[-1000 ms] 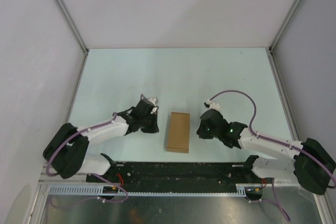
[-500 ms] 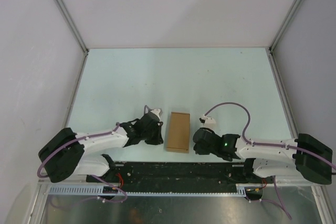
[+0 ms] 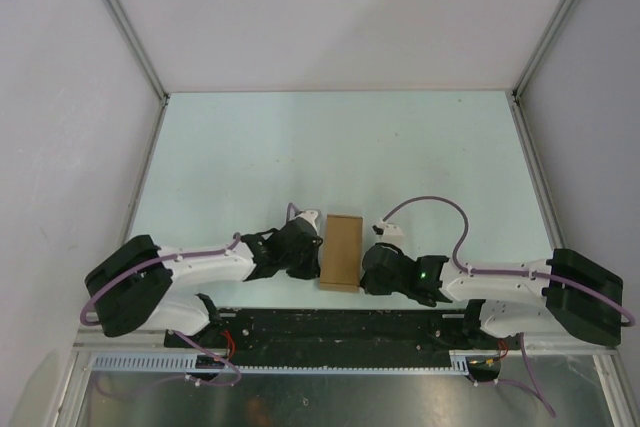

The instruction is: Fold the paper box

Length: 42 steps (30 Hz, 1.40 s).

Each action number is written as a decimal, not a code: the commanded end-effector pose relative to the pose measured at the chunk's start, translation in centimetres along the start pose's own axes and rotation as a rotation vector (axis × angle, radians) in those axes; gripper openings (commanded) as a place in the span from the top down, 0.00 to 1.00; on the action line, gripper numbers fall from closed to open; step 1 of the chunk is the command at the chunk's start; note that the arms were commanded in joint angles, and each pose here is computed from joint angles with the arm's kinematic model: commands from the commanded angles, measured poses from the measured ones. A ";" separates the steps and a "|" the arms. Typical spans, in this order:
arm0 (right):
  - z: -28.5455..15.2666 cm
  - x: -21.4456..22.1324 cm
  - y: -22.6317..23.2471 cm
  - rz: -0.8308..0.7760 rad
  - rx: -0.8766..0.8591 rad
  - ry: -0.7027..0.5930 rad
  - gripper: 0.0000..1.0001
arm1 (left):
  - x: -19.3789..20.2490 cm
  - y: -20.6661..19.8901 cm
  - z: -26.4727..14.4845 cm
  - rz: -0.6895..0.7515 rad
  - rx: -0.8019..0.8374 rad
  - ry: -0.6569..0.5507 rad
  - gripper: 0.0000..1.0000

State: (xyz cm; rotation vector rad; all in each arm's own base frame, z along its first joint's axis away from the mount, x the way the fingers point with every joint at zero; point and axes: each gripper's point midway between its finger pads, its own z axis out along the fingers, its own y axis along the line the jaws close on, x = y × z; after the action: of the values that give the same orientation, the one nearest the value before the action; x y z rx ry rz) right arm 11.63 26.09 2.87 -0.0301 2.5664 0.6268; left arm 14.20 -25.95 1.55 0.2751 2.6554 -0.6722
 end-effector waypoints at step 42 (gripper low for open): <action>1.4 -8.4 -1.9 0.010 0.016 -0.086 0.98 | -4.6 -2.0 0.3 0.064 -0.077 -0.145 0.89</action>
State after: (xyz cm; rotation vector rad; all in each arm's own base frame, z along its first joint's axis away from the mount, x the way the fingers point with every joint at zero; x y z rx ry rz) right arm 17.90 21.32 2.49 0.0576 2.5755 0.4797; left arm 15.67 -27.27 2.75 0.2695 2.5790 -0.5689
